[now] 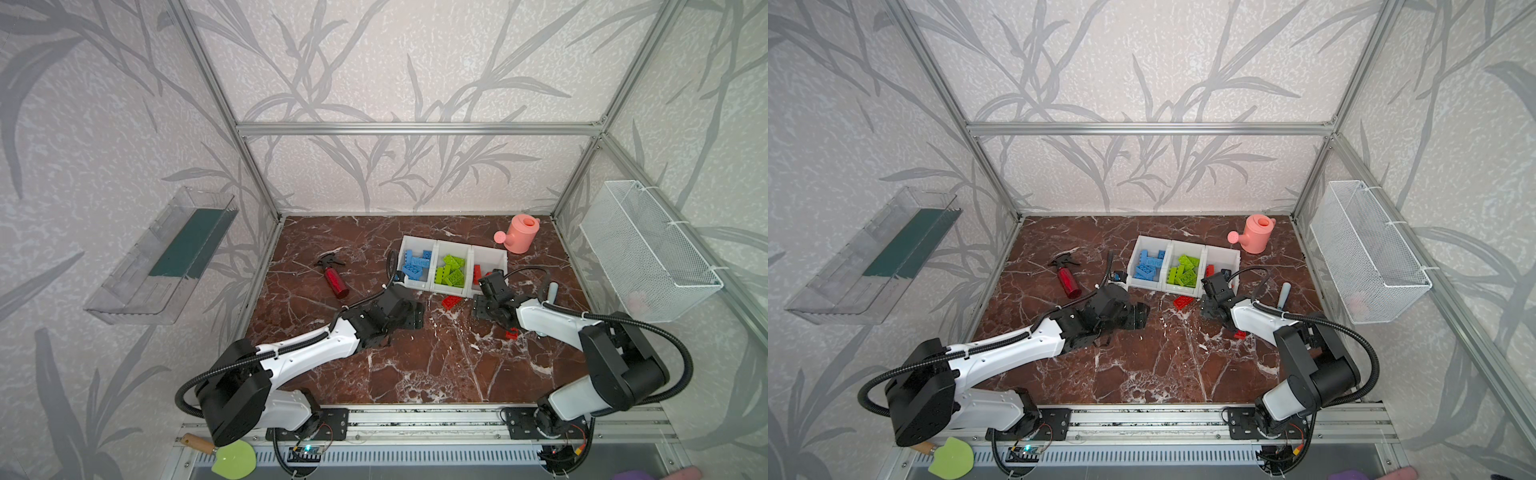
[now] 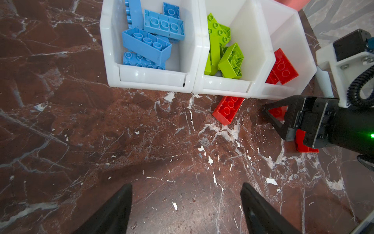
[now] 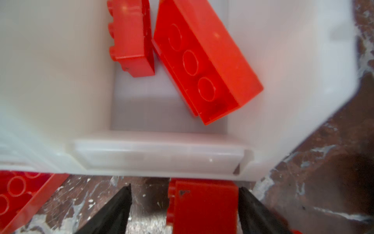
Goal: Sort the legos into containers by color
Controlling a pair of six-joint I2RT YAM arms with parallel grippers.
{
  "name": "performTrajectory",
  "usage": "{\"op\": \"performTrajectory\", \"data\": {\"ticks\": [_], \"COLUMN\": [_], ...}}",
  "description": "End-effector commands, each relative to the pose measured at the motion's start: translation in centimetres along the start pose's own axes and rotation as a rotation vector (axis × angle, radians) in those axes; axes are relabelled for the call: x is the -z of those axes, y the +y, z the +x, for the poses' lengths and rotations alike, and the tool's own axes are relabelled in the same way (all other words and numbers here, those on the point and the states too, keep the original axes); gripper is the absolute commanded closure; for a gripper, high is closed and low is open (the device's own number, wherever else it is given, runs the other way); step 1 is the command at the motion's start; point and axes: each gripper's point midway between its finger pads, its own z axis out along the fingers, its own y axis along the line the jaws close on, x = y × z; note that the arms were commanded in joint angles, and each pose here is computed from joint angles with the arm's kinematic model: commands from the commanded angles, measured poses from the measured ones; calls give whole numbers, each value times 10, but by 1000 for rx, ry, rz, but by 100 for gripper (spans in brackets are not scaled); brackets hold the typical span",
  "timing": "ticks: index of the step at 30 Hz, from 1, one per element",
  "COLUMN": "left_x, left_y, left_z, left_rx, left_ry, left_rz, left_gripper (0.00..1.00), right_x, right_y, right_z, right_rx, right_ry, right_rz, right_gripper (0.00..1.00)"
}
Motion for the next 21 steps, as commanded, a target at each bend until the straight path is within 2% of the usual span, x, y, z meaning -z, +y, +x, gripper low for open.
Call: {"op": "performTrajectory", "data": {"ticks": [1,8,14,21], "left_x": [5,5,3,-2], "left_y": [4,9,10,9], "left_z": [-3,1,3,5], "left_rx": [22,17,16,20], "left_ry": [-27,-25,-20,-10], "left_rz": [-13,-27,-34,-30], "left_gripper": [16,16,16,16], "right_x": [-2,-6,-3,19], "right_y": [0,2,3,3], "right_z": [-11,-13,-12,-14], "right_rx": [-20,-18,-5,-1], "right_ry": [-25,-35,-6,-35], "right_rz": [15,14,16,-20], "right_gripper": [25,38,58,61]}}
